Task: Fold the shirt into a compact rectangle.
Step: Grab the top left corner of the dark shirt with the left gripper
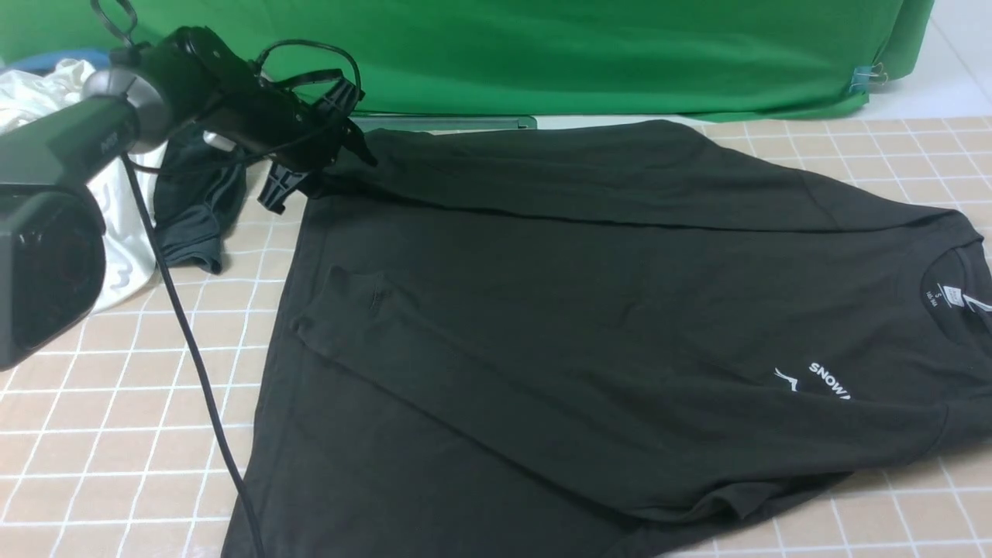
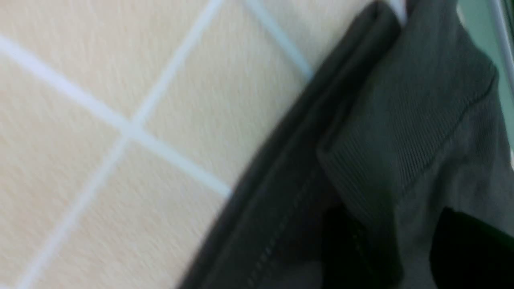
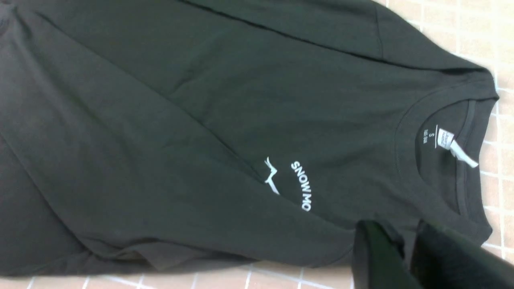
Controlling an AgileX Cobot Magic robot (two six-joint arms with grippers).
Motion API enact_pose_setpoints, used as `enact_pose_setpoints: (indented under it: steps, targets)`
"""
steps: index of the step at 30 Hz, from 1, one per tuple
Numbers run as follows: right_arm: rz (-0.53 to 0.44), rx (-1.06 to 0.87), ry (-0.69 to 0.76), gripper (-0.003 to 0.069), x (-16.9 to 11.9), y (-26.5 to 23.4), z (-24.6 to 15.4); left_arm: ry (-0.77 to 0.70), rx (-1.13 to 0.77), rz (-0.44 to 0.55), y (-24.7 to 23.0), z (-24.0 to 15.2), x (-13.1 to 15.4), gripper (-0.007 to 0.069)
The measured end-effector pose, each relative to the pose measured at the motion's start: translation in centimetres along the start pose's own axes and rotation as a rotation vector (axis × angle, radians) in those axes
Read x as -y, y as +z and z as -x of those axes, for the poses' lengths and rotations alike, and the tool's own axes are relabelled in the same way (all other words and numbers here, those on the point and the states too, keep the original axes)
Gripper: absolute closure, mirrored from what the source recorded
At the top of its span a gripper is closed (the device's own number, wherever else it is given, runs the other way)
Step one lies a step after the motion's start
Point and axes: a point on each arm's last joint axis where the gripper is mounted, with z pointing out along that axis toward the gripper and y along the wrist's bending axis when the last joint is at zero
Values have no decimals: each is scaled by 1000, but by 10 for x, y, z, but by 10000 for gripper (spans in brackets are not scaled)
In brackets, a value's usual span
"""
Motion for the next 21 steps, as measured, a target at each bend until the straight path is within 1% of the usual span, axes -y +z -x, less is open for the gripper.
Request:
enact_pose_setpoints:
  steps: [1,4,6,8,13,17,21]
  targets:
    - [0,1,0,493,0,0,0,3,1,2,0,0,0,363]
    - [-1,9,2,492,0,0,1,10,24,24,4,2,-4,468]
    - [0,9,3,492,0,0,1,7,28,28,7,2,-7,554]
    - [0,9,9,492,0,0,1,7,33,26,8,3,-7,591]
    - [-1,14,17,491,0,0,1,13,24,28,7,2,-6,598]
    - [-1,16,18,487,0,0,1,44,7,32,-6,1,1,601]
    - [-1,16,18,482,0,0,1,64,7,-15,-48,2,27,603]
